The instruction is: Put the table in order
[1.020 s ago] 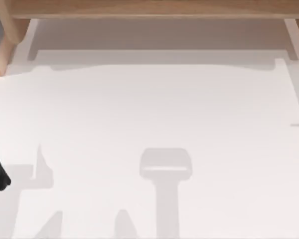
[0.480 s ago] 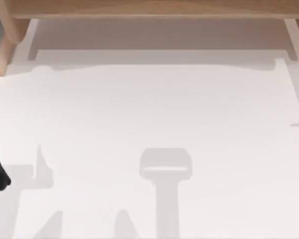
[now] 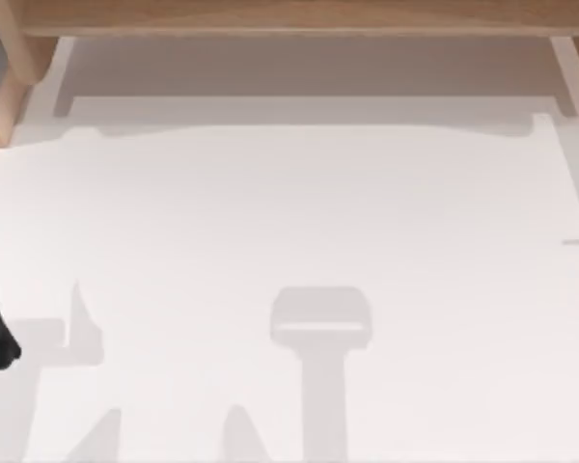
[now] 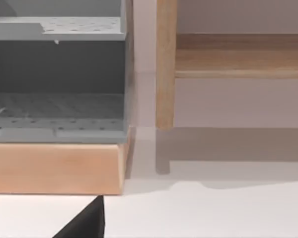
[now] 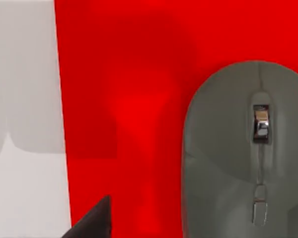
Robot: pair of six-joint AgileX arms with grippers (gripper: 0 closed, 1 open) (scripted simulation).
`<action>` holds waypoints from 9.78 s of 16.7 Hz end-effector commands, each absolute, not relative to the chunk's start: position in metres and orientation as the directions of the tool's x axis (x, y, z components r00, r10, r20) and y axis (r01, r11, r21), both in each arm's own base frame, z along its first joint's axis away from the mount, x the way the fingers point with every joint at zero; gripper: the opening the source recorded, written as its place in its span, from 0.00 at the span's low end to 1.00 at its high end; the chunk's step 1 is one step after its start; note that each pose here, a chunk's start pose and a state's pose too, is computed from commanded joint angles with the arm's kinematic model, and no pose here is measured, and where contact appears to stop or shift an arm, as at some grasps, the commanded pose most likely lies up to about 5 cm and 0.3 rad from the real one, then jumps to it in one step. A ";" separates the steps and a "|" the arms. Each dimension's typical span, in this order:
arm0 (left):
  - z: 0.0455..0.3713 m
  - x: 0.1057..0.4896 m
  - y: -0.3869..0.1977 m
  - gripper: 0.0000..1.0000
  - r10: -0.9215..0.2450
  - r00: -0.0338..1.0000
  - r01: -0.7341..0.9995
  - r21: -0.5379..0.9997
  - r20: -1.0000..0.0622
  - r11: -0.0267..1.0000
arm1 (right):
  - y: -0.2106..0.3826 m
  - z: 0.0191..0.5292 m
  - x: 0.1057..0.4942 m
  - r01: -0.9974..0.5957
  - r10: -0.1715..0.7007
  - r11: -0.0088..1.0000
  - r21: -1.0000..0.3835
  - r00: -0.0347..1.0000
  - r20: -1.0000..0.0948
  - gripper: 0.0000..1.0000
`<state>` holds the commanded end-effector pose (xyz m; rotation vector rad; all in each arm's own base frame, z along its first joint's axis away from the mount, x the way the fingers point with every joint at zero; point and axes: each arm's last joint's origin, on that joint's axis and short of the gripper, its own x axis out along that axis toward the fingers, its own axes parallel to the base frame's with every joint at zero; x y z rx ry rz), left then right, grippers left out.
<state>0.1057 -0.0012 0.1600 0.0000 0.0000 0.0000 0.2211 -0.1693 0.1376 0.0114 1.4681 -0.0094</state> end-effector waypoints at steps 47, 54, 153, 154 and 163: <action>0.160 0.106 -0.001 1.00 0.000 1.000 0.000 0.000 0.000 1.000 | -0.179 0.089 0.239 0.000 -0.010 0.000 -1.000 1.000 0.000 1.00; 0.160 0.106 -0.001 1.00 0.000 1.000 0.000 0.000 0.000 1.000 | -0.179 0.089 0.250 0.000 -0.010 0.000 -1.000 1.000 0.000 0.92; 0.160 0.106 -0.001 1.00 0.000 1.000 0.000 0.000 0.000 1.000 | -0.122 0.221 0.396 -0.004 -0.030 0.451 -0.892 0.999 -0.019 1.00; 0.160 0.106 -0.001 1.00 0.000 1.000 0.000 0.000 0.000 1.000 | -0.111 0.252 0.383 0.040 -0.031 0.486 -0.873 0.999 0.028 1.00; 0.160 0.106 -0.001 1.00 0.000 1.000 0.000 0.000 0.000 1.000 | -0.027 0.348 0.167 0.187 -0.049 0.819 -0.543 0.965 0.258 1.00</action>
